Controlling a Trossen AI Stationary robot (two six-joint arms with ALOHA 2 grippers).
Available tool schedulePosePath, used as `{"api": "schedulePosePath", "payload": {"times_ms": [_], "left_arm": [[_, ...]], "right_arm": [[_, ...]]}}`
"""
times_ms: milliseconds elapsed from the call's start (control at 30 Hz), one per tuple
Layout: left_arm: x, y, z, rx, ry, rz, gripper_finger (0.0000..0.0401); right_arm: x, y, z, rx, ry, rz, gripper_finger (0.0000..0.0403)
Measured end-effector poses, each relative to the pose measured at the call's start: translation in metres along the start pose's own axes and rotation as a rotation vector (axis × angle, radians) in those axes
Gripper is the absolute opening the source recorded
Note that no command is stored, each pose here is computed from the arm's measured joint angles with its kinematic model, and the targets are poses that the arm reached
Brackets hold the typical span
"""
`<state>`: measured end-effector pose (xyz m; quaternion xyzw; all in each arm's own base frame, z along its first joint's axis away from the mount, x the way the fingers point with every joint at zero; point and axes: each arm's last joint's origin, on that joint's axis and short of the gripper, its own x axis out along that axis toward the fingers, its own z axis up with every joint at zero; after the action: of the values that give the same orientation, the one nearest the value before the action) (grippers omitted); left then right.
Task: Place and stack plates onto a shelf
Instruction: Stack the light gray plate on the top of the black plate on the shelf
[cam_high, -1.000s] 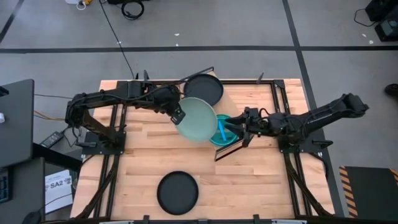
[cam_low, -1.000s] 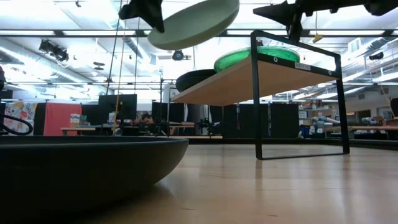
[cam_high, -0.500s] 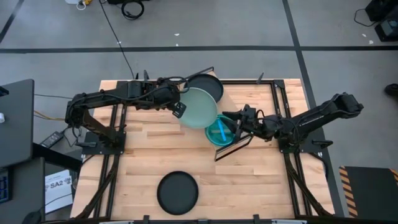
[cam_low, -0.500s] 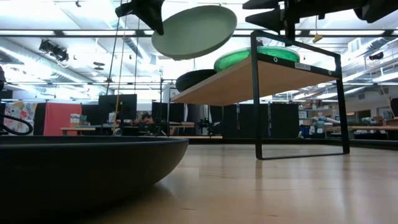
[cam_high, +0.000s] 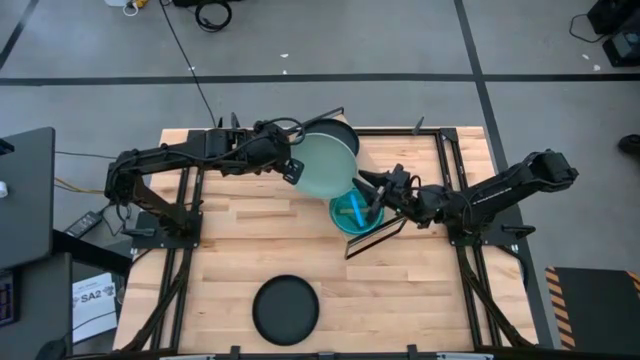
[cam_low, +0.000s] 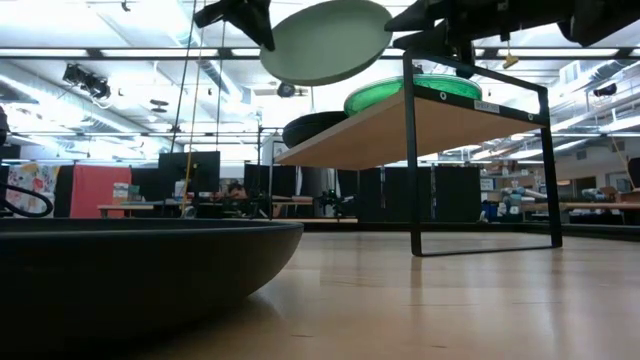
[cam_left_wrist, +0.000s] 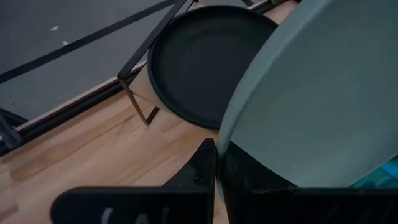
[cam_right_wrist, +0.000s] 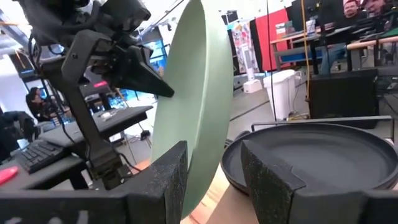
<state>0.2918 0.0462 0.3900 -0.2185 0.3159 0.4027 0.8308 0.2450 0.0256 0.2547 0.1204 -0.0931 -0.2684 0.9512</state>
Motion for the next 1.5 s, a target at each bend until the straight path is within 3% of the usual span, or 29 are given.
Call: {"api": "schedulePosePath", "payload": {"times_ms": [300, 767, 1167, 1500], "left_arm": [[0.0, -0.001, 0.001, -0.006, -0.011, -0.008, 0.0015], [-0.004, -0.01, -0.001, 0.065, -0.035, -0.049, 0.002], [-0.005, -0.013, -0.003, 0.096, 0.005, -0.111, 0.0093], [-0.006, -0.014, -0.005, 0.323, 0.034, -0.184, 0.0147]], "right_arm": [[0.006, -0.01, 0.004, 0.015, -0.032, -0.085, 0.0139], [0.016, -0.025, 0.007, 0.008, -0.057, -0.175, 0.002], [0.019, -0.03, 0.008, 0.001, -0.061, -0.185, 0.0017], [0.019, -0.03, 0.008, 0.0, -0.062, -0.195, 0.0016]]}}
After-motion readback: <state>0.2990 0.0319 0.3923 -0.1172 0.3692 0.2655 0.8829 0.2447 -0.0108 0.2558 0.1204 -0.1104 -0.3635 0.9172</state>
